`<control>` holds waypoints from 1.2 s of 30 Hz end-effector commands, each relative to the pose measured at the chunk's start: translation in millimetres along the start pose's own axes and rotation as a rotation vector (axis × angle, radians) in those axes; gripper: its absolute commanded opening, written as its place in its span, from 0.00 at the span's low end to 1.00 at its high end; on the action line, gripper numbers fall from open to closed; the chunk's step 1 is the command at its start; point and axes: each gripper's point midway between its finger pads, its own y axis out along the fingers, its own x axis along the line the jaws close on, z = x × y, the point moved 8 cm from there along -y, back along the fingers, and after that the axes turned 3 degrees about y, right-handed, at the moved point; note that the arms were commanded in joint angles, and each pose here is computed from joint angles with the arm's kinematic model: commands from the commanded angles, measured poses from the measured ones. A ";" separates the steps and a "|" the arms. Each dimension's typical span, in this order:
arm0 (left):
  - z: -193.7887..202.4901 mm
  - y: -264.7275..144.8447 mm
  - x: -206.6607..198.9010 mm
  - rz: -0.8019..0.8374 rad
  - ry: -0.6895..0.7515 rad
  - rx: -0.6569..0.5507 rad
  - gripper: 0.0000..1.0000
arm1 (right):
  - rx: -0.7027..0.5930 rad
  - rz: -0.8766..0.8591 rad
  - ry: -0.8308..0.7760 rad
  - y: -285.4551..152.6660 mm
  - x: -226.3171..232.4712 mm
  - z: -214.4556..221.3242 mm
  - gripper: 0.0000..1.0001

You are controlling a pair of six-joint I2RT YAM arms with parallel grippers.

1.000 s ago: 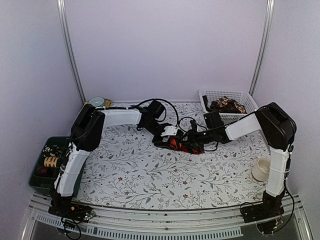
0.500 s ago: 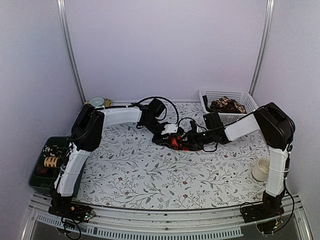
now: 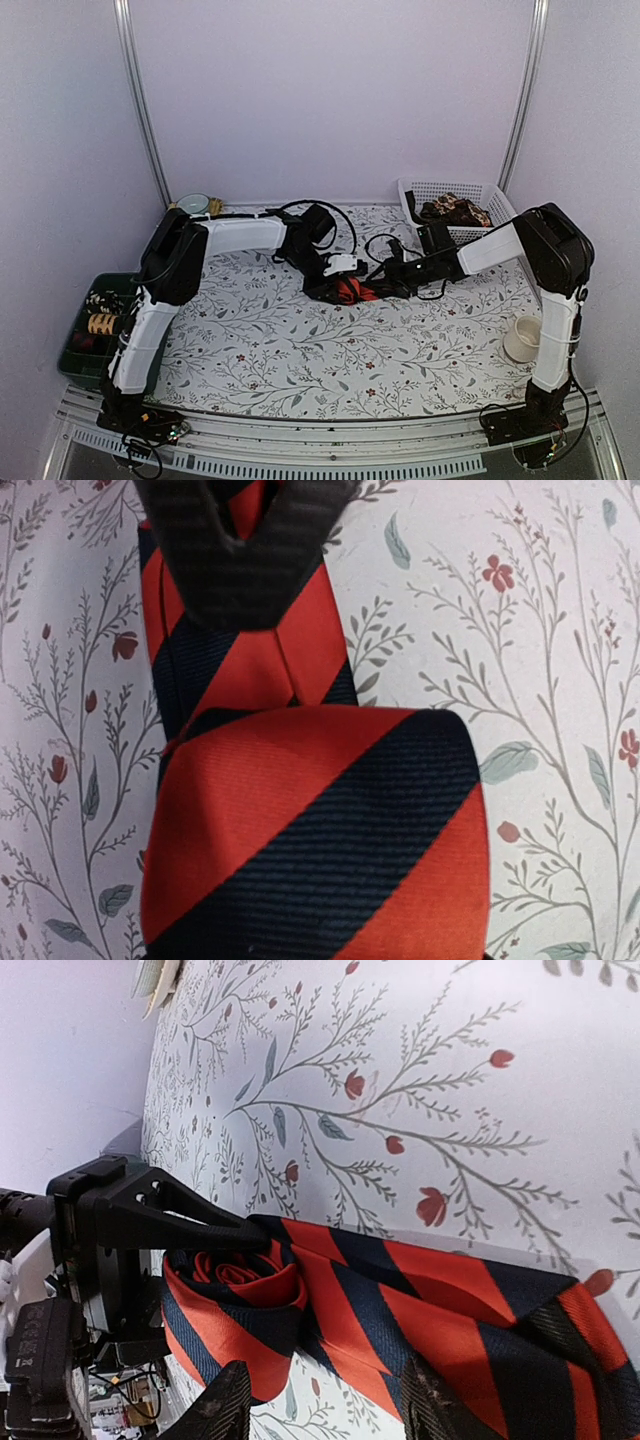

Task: Roll the ties
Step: Roll the tie at the center of the board.

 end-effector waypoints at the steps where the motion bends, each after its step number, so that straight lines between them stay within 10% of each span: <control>1: 9.9 -11.1 -16.4 0.028 -0.099 0.121 0.49 | -0.055 -0.007 -0.062 -32.5 14.6 -18.3 0.51; 36: 1.5 -24.5 -20.2 -0.035 -0.139 0.131 0.44 | -0.042 -0.046 -0.083 -9.3 -11.4 -40.6 0.47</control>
